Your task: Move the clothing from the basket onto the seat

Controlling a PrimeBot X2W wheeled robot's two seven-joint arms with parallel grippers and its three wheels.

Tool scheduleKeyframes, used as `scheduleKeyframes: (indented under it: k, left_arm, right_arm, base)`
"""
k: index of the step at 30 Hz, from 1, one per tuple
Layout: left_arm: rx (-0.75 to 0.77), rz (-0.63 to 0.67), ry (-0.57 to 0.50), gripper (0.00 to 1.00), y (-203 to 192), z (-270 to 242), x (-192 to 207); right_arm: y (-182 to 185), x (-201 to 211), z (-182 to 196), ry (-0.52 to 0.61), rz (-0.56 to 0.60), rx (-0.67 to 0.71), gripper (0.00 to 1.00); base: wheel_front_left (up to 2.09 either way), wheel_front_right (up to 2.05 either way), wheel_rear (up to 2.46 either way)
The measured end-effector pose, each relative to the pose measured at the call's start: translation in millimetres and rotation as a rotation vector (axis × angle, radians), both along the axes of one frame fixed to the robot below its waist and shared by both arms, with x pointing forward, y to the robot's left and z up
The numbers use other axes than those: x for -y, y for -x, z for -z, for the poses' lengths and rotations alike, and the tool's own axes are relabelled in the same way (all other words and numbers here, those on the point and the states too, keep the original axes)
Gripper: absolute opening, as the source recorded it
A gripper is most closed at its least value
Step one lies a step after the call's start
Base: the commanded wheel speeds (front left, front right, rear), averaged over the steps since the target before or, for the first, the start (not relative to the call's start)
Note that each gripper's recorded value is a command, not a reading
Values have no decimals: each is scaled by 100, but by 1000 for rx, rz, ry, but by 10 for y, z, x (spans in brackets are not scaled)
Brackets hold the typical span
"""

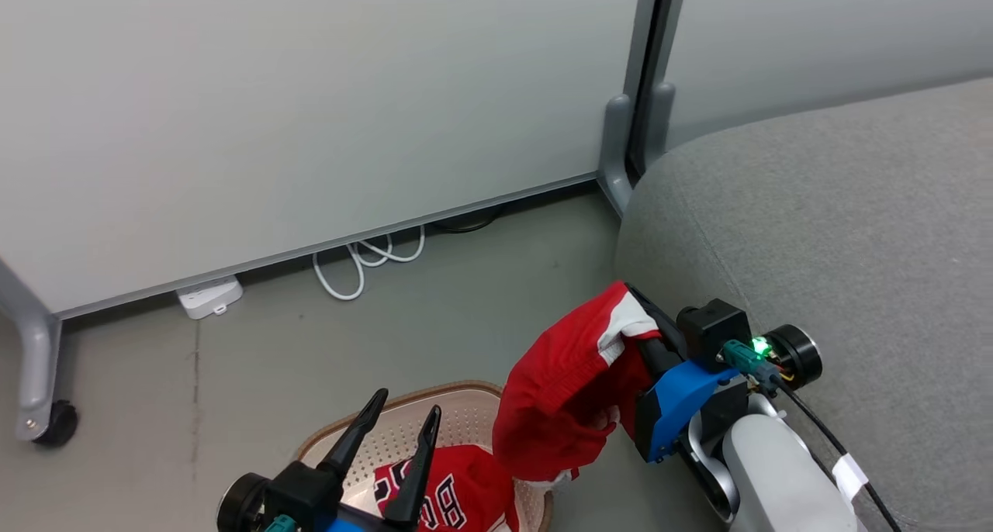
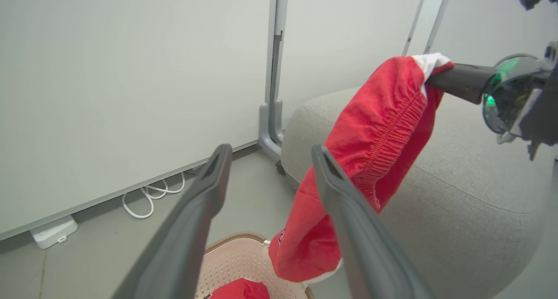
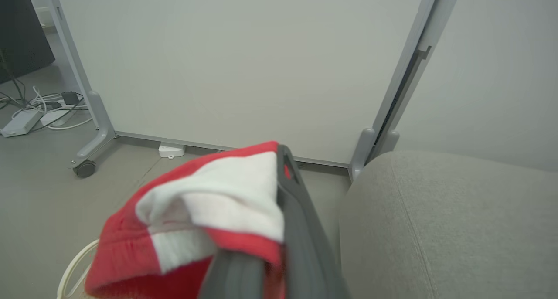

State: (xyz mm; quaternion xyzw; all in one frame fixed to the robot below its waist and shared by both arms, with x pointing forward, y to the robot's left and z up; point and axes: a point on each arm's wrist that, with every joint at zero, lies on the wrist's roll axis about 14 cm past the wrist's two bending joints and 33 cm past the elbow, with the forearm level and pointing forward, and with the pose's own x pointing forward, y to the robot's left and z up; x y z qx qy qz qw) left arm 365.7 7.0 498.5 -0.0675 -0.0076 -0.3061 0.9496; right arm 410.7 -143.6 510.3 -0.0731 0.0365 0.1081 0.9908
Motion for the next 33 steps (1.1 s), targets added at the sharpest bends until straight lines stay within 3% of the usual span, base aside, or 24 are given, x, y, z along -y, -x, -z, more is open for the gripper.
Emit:
scheduleKeyframes:
  k: [21, 33]
  left_arm:
    - [-7, 381, 13, 100, 138, 61, 1224]
    - [-8, 439, 7, 100, 135, 87, 1346]
  right_arm:
    - [707, 1278, 139, 9, 379, -36, 0]
    - [808, 1419, 222, -2, 434, -55, 0]
  base:
    - [0, 0, 0]
    - [0, 0, 0]
